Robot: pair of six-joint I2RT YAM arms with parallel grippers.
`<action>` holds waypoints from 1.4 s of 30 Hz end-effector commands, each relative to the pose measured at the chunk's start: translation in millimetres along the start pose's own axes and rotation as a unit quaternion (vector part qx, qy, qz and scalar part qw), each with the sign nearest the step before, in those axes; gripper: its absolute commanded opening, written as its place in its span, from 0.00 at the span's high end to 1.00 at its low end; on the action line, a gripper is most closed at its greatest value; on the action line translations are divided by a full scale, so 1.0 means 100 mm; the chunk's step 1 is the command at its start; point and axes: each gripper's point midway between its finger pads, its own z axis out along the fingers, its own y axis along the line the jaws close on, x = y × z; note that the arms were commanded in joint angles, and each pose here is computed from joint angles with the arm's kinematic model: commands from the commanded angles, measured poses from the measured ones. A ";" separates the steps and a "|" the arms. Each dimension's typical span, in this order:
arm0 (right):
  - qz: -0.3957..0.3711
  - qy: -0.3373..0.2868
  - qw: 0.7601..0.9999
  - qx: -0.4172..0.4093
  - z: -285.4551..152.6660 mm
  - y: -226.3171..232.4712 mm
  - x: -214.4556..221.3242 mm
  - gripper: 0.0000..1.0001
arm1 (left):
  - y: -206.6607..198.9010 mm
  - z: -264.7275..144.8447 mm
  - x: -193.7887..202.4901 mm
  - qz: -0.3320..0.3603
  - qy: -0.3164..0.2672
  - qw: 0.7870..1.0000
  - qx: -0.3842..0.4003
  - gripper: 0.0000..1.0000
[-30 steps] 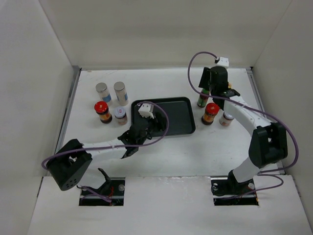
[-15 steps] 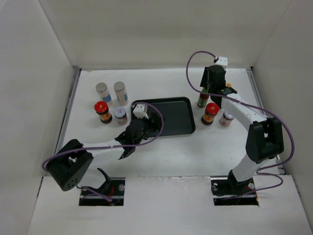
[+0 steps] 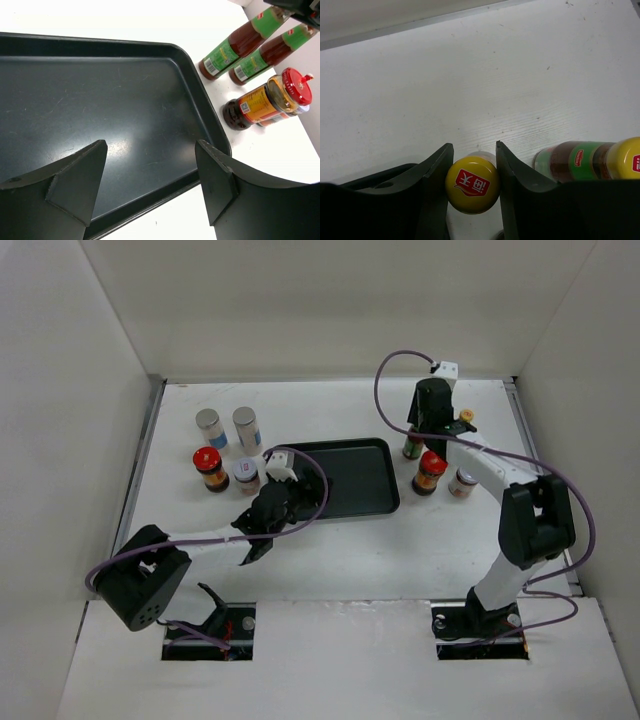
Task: Organize the condiment bottles
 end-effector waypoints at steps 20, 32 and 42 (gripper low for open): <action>0.034 -0.131 0.980 -0.148 -0.91 1.14 -0.69 0.79 | -0.10 0.00 -0.16 -0.023 -0.025 0.999 0.029 0.29; 0.030 -0.125 0.977 -0.168 -0.68 1.35 -0.46 0.79 | -0.14 -0.03 -0.20 -0.020 -0.033 0.999 0.038 0.29; 0.027 -0.123 0.978 -0.168 -0.64 1.31 -0.28 0.47 | -0.11 0.03 -0.21 -0.019 -0.033 0.999 0.032 0.29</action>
